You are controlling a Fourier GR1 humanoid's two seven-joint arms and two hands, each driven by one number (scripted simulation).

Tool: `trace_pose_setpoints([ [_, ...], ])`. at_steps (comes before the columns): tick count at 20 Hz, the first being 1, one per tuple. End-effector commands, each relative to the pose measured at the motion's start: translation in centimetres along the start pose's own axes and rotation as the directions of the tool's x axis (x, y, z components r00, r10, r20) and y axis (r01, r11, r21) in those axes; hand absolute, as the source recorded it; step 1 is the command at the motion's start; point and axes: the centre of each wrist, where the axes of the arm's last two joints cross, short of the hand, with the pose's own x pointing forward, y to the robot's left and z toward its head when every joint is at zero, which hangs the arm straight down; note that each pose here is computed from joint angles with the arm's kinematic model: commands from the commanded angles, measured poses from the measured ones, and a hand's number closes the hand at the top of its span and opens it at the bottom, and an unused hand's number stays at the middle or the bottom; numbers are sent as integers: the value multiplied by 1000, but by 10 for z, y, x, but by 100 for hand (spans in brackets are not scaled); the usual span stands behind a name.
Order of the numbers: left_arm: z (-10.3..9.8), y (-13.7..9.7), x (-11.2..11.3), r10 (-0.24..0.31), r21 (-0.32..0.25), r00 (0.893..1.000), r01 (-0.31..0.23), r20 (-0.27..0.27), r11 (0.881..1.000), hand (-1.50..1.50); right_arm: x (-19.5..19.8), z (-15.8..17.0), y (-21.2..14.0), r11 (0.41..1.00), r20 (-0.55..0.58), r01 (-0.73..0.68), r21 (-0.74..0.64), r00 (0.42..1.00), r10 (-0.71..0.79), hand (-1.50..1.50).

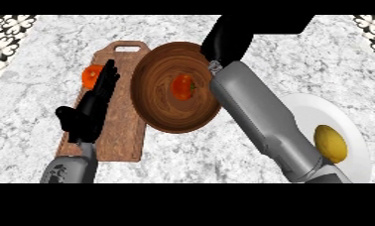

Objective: Pick the tomato from the plate and place it in the bowl

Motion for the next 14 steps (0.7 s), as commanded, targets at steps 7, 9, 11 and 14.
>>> trace_pose_setpoints([
  [7, -8, -9, 17, 0, -21, 1000, 0, 13, 1000, 0, -55, 11, 15, 943, -167, 317, 104, 940, -298, -150],
  [9, -2, -2, 12, -9, -1, 1000, 9, -8, 1000, 0, -41, 29, 5, 919, -118, 387, 79, 919, -377, -150],
  [11, -2, -5, 22, 2, -6, 1000, -2, -5, 1000, 0, -40, 20, -9, 896, -56, 444, -20, 894, -445, -150],
  [14, -3, 4, 2, -12, 2, 1000, 12, 5, 1000, 0, -40, 32, -16, 861, -6, 497, -110, 866, -501, -150],
])
